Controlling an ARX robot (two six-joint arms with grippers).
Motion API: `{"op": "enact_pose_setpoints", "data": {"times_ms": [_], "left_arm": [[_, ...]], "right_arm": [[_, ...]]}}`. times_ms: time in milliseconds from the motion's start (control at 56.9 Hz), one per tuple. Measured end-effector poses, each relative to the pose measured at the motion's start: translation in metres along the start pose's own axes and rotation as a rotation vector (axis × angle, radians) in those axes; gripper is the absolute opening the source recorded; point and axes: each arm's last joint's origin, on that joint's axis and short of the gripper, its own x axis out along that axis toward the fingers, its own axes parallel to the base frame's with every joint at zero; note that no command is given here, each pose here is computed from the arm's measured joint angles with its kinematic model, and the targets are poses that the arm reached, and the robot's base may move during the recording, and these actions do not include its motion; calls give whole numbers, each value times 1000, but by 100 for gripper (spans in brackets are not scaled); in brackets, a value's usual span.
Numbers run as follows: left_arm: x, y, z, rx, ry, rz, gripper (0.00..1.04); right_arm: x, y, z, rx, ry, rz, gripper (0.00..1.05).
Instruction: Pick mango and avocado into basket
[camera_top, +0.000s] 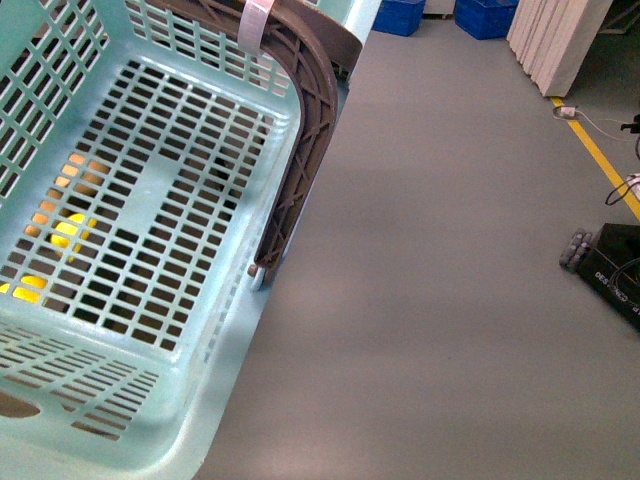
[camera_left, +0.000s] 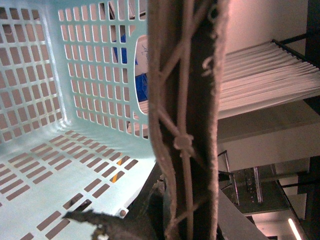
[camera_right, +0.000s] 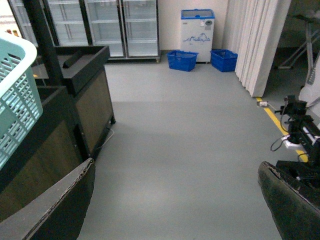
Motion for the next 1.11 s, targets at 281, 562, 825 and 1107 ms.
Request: {"op": "enact_pose_setpoints", "data": {"times_ms": [281, 562, 825, 1107], "left_arm": [[0, 1, 1, 5, -14, 6, 8], [0, 1, 1, 6, -11, 8, 8], [0, 1, 1, 6, -12, 8, 8], [0, 1, 1, 6, -13, 10, 8]], "right_arm": [[0, 0, 0, 0, 0, 1, 96], [0, 0, 0, 0, 0, 3, 96], [0, 0, 0, 0, 0, 4, 96], [0, 0, 0, 0, 0, 3, 96]]}}
